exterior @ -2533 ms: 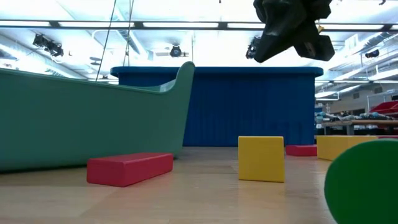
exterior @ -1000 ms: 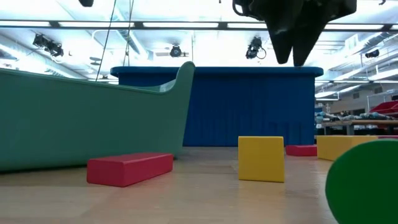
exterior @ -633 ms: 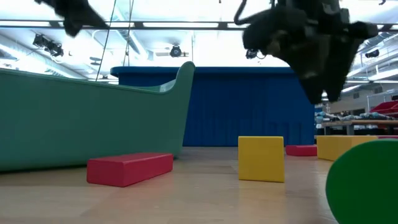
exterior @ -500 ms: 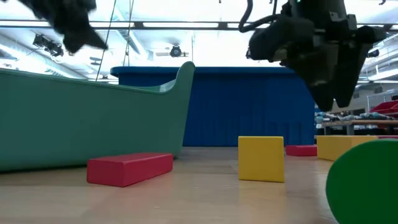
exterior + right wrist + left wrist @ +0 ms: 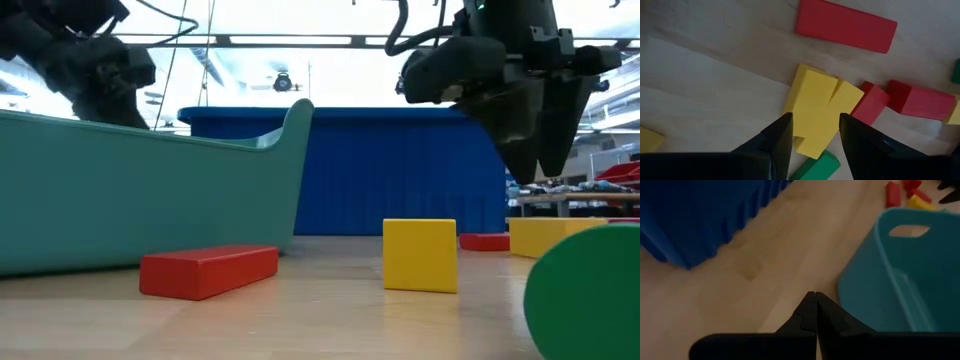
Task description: Sort Items/Unsort Items
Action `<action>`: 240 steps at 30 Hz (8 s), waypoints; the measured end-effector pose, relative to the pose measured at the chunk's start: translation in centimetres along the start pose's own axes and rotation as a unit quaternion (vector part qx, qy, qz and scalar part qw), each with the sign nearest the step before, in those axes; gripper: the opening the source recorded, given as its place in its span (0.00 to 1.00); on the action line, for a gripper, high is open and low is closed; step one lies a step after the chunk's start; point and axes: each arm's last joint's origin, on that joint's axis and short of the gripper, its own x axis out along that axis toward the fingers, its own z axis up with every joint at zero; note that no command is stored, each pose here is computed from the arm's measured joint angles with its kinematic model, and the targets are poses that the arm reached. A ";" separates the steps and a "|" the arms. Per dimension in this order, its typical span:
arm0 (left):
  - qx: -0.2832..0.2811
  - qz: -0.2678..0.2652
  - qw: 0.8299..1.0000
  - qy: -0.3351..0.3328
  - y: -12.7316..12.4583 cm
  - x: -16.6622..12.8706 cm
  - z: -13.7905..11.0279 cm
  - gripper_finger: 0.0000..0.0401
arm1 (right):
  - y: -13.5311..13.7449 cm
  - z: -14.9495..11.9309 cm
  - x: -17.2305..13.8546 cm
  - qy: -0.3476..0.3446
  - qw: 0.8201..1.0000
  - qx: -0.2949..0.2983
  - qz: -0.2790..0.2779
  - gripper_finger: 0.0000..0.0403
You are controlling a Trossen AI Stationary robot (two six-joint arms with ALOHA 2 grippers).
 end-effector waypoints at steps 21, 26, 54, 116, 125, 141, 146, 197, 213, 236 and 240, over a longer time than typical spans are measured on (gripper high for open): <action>-0.022 -0.021 0.999 0.024 0.8 1.9 -2.5 0.00 | 0.5 -2.5 -0.2 0.014 0.999 0.001 0.032 0.38; -0.025 -0.022 0.999 0.022 0.8 2.0 -2.5 0.00 | 0.5 -3.0 -0.2 0.013 0.999 0.000 0.032 0.39; -0.015 -0.028 0.999 0.016 0.7 2.0 -2.4 0.00 | 0.6 -2.9 -1.4 -0.017 0.998 0.015 0.066 0.40; 0.053 0.087 0.990 0.102 -1.7 -0.2 15.7 0.00 | 1.0 -2.7 -1.2 -0.012 0.996 0.021 0.083 0.55; 0.047 0.090 0.988 0.120 -0.4 -0.5 15.7 0.00 | 1.0 -2.7 -1.3 -0.018 0.996 0.012 0.083 0.54; 0.058 0.088 0.985 0.133 -0.3 -0.5 15.5 0.00 | 1.1 -3.5 0.3 -0.002 0.996 0.018 0.082 0.58; 0.057 0.088 0.986 0.133 -0.3 -0.5 15.5 0.00 | 0.7 -3.4 0.6 -0.013 0.998 0.019 0.063 0.61; 0.042 0.073 0.989 0.125 -0.5 -0.4 15.7 0.00 | -1.7 4.7 6.2 -0.078 0.974 0.210 0.017 0.55; 0.042 0.074 0.989 0.123 -0.5 -0.4 15.7 0.00 | 0.4 5.8 0.0 -0.105 0.984 0.101 0.107 0.32; 0.044 0.074 0.989 0.120 -0.5 -0.4 15.7 0.00 | -6.1 24.9 -15.9 -0.451 0.855 0.081 0.242 0.35; 0.043 0.074 0.989 0.119 -0.5 -0.4 15.7 0.00 | -7.1 26.3 -15.8 -0.427 0.858 0.070 0.277 0.63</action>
